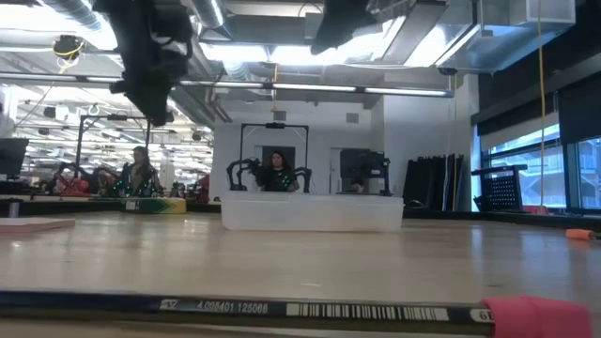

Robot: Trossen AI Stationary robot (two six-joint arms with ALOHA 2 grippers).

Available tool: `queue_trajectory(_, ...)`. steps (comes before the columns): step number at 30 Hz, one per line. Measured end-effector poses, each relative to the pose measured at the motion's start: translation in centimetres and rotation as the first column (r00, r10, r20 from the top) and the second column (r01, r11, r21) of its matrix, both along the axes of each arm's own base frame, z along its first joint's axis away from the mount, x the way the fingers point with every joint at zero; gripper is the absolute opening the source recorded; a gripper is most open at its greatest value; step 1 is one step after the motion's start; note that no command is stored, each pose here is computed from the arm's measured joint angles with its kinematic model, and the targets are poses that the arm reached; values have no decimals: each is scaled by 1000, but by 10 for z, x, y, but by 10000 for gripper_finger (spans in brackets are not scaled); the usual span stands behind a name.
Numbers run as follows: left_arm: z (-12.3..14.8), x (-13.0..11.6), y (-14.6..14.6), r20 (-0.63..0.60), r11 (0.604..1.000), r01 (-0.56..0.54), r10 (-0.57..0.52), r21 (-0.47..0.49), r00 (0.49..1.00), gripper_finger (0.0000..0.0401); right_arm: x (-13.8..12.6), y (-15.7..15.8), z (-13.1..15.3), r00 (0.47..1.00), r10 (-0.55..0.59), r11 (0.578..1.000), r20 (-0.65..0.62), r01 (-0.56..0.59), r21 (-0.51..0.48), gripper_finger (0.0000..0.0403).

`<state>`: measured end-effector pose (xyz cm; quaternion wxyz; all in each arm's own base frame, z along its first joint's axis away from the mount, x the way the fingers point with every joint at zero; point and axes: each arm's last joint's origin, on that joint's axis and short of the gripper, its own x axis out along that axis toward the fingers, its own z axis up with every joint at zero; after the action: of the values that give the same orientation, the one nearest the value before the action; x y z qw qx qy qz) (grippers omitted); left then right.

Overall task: Pack school essentials
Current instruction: Put the orange crayon pack into the black supply box

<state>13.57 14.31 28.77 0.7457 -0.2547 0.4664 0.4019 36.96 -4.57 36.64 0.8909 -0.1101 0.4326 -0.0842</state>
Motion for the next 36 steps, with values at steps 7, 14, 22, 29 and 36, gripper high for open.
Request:
queue_trajectory(7,-16,-8,27,-42,996,-5,1,-86,999,80,8,-9,0,992,-104,988,65,110,-108,88)
queue_trajectory(14,-23,-8,33,-67,993,-20,12,-118,998,80,9,-10,2,987,-122,987,101,131,-92,88)
queue_trajectory(22,-23,-9,32,-73,991,-26,16,-130,997,80,10,-8,2,991,-84,995,100,89,-52,88)
queue_trajectory(29,-24,-10,29,-68,985,-17,5,-173,998,80,10,-8,2,991,-82,995,102,88,-53,88)
queue_trajectory(36,-24,-9,28,-40,980,-22,14,-196,999,84,10,-8,2,991,-82,995,104,88,-53,88)
